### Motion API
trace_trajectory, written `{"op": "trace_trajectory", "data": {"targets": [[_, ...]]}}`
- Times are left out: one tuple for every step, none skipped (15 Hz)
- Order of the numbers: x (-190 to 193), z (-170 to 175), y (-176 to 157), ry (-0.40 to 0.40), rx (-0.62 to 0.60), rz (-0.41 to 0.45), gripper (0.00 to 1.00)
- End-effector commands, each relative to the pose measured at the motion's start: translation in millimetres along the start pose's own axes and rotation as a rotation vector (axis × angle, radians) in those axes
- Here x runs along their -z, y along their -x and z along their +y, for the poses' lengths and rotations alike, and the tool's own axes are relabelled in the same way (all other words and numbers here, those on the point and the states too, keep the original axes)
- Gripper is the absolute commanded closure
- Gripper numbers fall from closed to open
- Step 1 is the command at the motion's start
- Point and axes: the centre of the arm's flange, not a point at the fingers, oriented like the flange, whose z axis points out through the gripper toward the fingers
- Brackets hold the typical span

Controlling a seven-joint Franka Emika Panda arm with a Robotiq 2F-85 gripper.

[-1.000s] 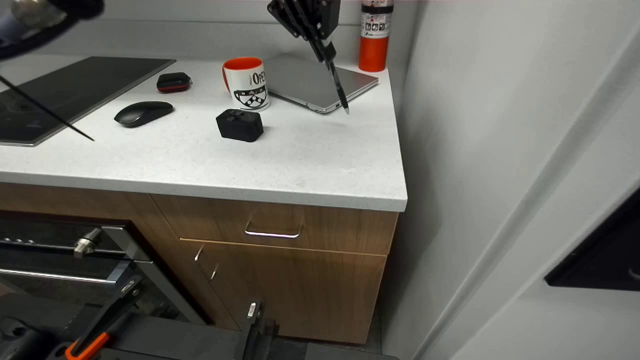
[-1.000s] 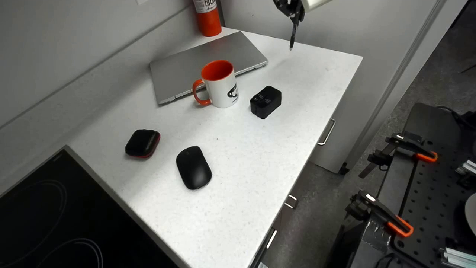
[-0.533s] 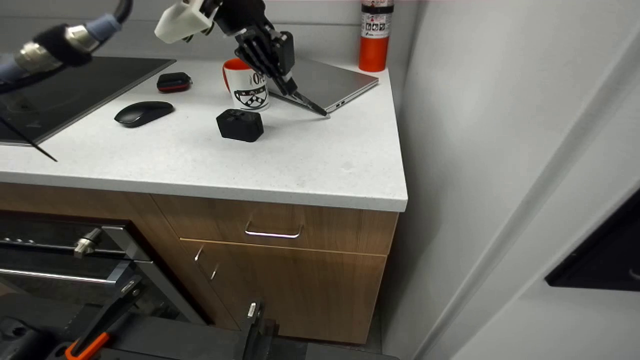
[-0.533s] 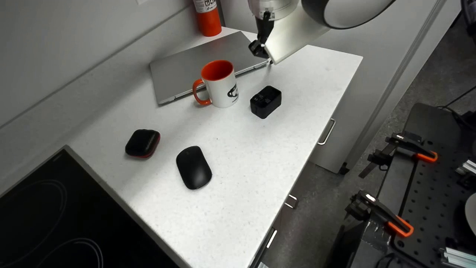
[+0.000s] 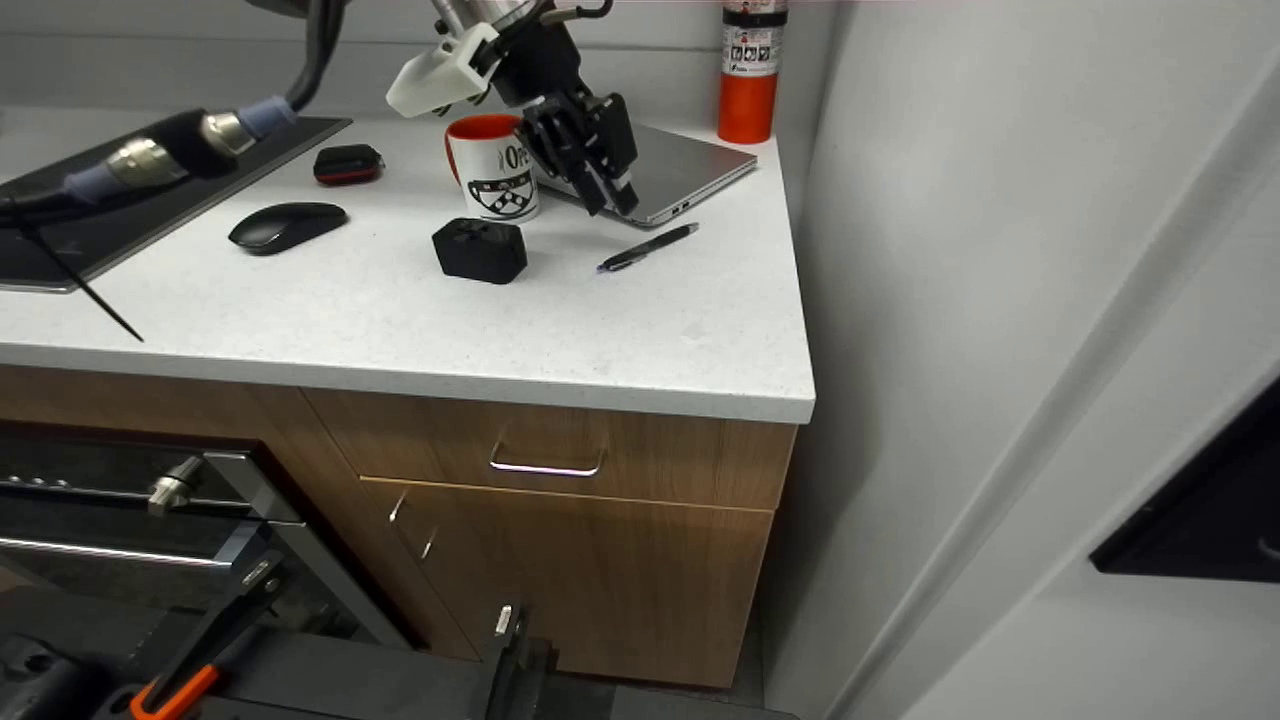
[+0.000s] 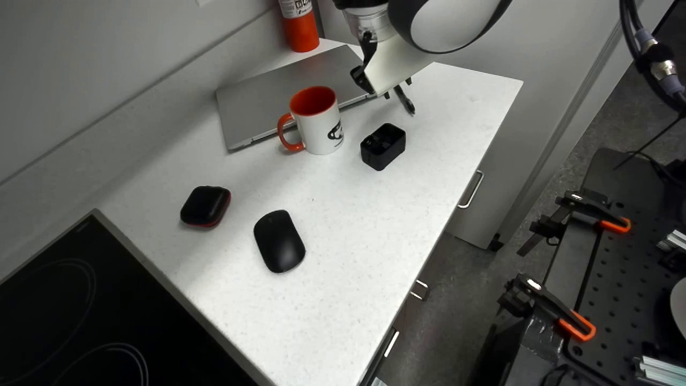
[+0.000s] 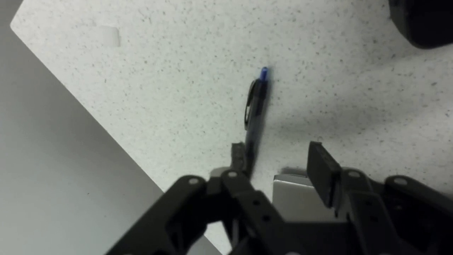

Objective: Pick up the pen from the white mug cup and put it on the table.

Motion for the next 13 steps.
{"op": "trace_trajectory", "data": {"targets": [[3.2, 0.8, -17.5, 0.007, -0.025, -0.030, 0.19], [4.3, 2.4, -19.6, 0.000, -0.034, -0.033, 0.10], [5.2, 3.6, -21.3, -0.004, -0.042, -0.036, 0.03], [6.2, 4.6, -22.8, -0.009, -0.052, -0.038, 0.00], [7.1, 5.4, -24.2, -0.012, -0.061, -0.039, 0.00], [7.8, 5.8, -25.1, -0.015, -0.065, -0.041, 0.00], [9.0, 6.2, -25.6, -0.021, -0.073, -0.045, 0.00], [3.2, 7.9, -17.0, -0.027, -0.071, -0.025, 0.00], [3.9, 7.7, -17.8, -0.029, -0.075, -0.026, 0.00], [4.5, 7.6, -18.4, -0.030, -0.076, -0.025, 0.00], [4.8, 7.5, -18.7, -0.030, -0.076, -0.024, 0.00], [4.9, 7.5, -18.8, -0.030, -0.076, -0.024, 0.00], [4.9, 7.5, -18.9, -0.030, -0.076, -0.024, 0.00]]}}
